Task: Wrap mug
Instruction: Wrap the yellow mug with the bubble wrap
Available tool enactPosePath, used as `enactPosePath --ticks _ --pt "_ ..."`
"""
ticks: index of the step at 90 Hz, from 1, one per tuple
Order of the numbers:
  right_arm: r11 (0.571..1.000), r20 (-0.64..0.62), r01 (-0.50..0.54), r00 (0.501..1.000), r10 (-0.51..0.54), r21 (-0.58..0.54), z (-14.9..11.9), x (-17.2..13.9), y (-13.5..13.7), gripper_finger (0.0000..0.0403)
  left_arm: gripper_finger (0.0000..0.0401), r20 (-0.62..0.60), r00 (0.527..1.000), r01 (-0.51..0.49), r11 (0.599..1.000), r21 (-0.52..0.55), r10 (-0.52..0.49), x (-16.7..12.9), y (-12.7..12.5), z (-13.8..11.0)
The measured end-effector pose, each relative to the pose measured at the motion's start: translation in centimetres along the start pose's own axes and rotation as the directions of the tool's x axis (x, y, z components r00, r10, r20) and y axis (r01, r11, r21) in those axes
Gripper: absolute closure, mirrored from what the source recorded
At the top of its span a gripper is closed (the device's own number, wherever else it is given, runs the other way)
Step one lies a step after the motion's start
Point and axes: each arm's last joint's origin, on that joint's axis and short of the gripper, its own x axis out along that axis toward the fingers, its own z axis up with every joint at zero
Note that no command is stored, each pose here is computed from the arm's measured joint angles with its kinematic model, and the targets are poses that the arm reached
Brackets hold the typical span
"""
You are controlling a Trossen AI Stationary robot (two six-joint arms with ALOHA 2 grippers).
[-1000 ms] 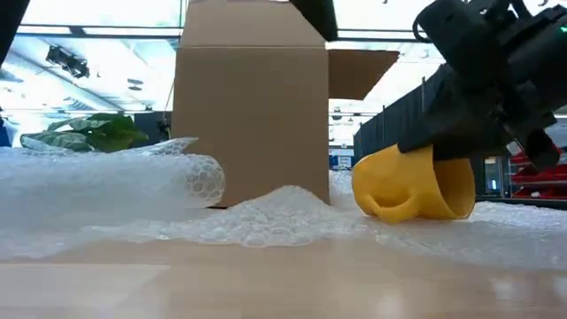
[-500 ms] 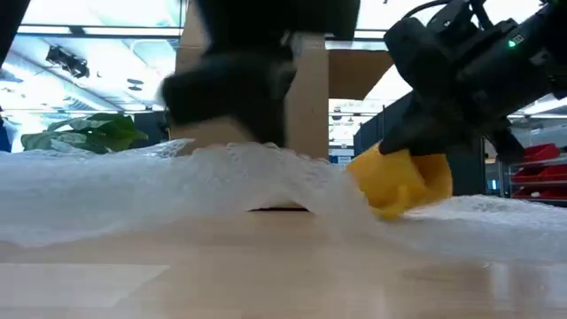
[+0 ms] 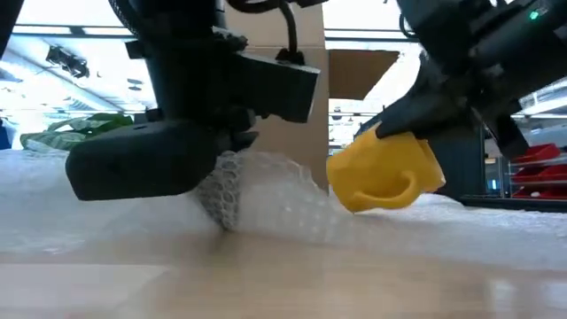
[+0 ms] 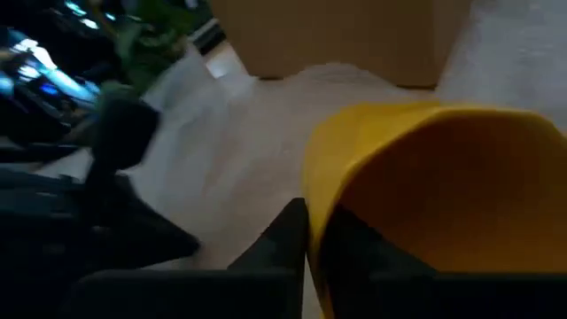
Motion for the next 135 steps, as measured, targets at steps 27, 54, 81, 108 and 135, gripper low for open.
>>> enactPosePath --ticks 27,54,81,108,135 --pt "0.998 0.042 -0.034 0.999 0.032 0.054 -0.1 -0.3 0.6 0.0403 0.0399 0.033 0.999 0.025 1.0 -0.011 -0.025 -0.6 0.0 0.7" --pt "0.998 -0.025 -0.036 0.999 0.037 0.045 -0.2 -0.1 0.6 0.0403 0.0399 0.05 0.999 -0.01 0.999 -0.045 0.012 -0.6 0.1 0.8" --pt "1.0 -0.008 0.008 1.0 -0.007 0.027 0.3 1.1 0.2 0.0403 0.0399 0.074 0.997 -0.031 0.996 -0.079 0.036 -0.6 0.2 1.0" --pt "1.0 -0.077 0.002 0.997 0.0 0.025 0.2 1.2 0.1 0.04 0.0399 0.105 0.994 -0.019 0.995 -0.095 0.029 -0.6 0.1 1.3" --pt "0.999 -0.21 0.016 0.978 -0.01 0.029 0.3 2.3 -0.1 0.0347 0.0399 0.104 0.993 -0.041 0.994 -0.097 0.051 -0.6 0.2 1.3"
